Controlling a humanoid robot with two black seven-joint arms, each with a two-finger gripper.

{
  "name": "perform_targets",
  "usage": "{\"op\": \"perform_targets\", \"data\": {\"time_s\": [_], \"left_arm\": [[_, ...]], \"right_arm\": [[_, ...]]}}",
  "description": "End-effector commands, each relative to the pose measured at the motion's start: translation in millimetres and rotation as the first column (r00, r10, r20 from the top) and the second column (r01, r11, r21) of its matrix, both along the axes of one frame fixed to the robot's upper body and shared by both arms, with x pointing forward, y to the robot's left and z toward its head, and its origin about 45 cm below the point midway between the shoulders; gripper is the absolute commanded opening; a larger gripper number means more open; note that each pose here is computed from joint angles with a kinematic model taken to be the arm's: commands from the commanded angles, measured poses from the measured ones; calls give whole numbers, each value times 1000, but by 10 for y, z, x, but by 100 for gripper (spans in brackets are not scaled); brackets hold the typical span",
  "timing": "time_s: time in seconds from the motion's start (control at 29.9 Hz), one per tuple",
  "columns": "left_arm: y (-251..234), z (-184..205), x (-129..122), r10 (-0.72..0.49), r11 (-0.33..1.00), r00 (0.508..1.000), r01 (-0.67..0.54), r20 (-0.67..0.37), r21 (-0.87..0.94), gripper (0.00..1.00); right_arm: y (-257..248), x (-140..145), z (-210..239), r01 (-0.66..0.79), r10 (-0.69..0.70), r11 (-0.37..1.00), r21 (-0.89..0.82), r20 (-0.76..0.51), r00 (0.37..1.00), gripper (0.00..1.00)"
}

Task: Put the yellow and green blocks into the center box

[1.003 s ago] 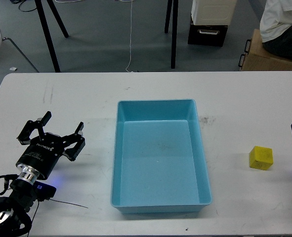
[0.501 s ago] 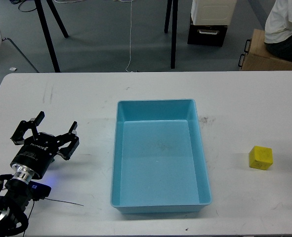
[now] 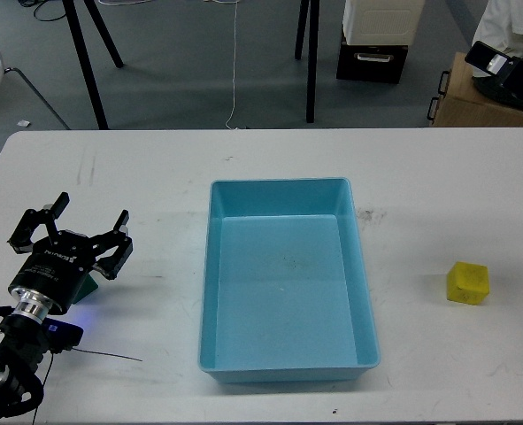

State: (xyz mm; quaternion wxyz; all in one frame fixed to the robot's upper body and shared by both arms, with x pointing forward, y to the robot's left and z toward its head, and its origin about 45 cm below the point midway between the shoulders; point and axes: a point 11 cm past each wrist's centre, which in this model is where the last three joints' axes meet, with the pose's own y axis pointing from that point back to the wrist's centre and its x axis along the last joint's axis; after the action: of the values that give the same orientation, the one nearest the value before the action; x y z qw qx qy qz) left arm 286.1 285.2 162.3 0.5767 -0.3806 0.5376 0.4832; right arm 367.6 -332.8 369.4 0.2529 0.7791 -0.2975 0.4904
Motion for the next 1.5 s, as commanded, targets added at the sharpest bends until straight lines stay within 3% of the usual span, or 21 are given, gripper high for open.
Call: {"op": "perform_targets", "data": {"time_s": [0.0,0.17,0.33,0.57,1.04,1.47], "left_arm": [[-2,-1,2,0,1000,1000,0,1,0,100],[3,-5,9,2,1000,1000,-2,1,2,100],[14,-17,12,6,1000,1000,-6,0,5,100],[-4,-16,16,4,1000,1000,-4,1,0,100],[11,-7,21,4,1000,1000,-4,3,6,100],[6,-18,16,3,1000,1000,-3,0,6,100]], "right_arm": [[35,78,-64,-47,43,962,-269,-21,999,98],[184,110,-280,-157,149,792,-590,-64,987,97],[145,-1,-632,-253,178,669,-699,-180,968,95],[44,-79,-837,-284,191,567,-773,-212,958,92],[-78,-495,-1580,-467,186,463,-753,-433,882,94],[-180,-570,-1849,-503,174,393,-770,-475,863,94]]}}
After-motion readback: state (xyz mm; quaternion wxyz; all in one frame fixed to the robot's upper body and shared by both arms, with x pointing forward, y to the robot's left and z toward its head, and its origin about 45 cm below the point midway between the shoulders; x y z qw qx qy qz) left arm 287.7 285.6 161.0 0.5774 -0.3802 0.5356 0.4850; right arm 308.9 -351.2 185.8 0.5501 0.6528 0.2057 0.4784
